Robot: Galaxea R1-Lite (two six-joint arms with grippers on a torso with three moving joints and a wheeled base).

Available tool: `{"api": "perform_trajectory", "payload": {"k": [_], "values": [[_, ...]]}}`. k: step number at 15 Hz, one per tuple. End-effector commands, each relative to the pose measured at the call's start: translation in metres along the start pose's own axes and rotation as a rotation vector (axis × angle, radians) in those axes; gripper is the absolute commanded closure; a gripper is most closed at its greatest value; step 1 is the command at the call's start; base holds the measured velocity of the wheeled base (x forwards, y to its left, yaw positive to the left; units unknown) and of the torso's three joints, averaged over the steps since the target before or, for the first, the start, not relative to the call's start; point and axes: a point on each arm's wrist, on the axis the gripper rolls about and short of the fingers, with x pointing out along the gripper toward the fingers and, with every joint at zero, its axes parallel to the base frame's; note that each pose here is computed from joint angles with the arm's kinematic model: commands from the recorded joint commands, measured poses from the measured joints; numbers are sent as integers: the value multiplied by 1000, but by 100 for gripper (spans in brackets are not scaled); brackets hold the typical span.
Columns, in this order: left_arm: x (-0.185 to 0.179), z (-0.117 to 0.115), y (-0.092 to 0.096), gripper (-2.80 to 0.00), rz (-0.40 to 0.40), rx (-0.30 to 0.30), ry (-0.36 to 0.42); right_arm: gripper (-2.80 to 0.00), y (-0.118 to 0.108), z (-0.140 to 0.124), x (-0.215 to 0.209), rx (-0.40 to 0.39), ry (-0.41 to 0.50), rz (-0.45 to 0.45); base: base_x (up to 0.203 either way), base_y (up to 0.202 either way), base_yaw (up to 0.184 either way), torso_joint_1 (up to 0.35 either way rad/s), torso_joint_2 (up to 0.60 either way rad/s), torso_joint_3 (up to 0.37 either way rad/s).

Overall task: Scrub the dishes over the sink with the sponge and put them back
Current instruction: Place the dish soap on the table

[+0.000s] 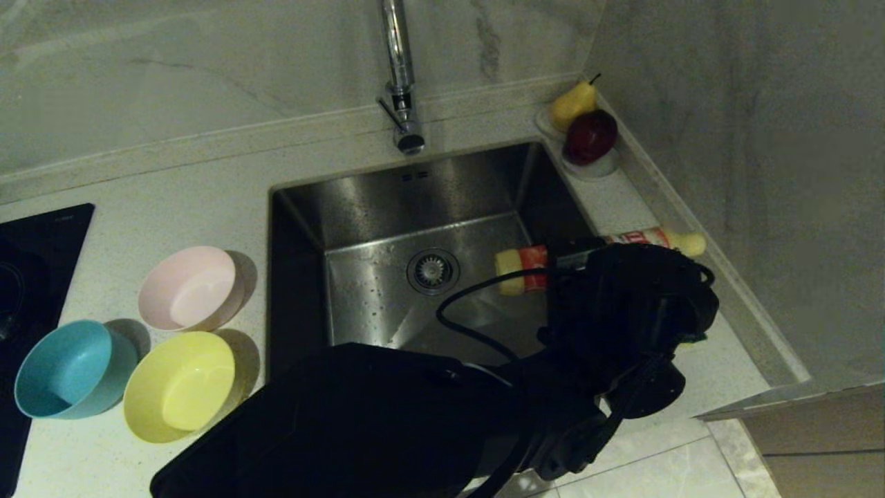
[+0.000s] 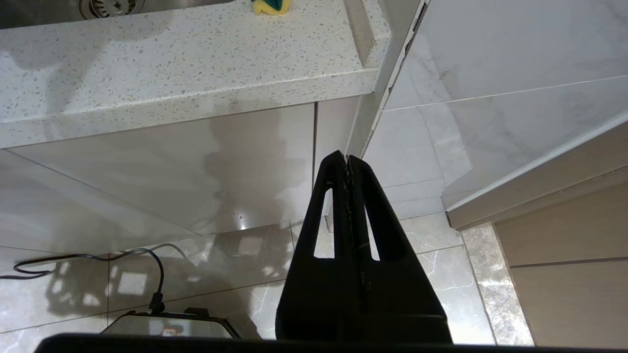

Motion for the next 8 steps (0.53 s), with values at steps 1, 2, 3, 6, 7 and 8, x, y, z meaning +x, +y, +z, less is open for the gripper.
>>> {"api": "perform_trajectory", "payload": {"k": [1,2,3,6,7,8], "values": [[-2,1,14,0,14,-123,-42,0,0,0,0,-1,-1,0,0,0,0,0,0,0],[-3,1,22,0,17,-190,-76,0,0,0,0,-1,1,1,0,0,0,0,0,0],[-4,0,31,0,21,-240,-101,0,0,0,0,-1,0,0,0,0,0,0,0,0],[-7,-5,69,0,44,-385,-146,0,0,0,0,-1,-1,0,0,0,0,0,0,0],[-8,-7,81,0,48,-453,-181,0,0,0,0,-1,-1,0,0,0,0,0,0,0],[-10,-9,94,0,47,-535,-232,0,0,0,0,-1,1,0,0,0,0,0,0,0]]}}
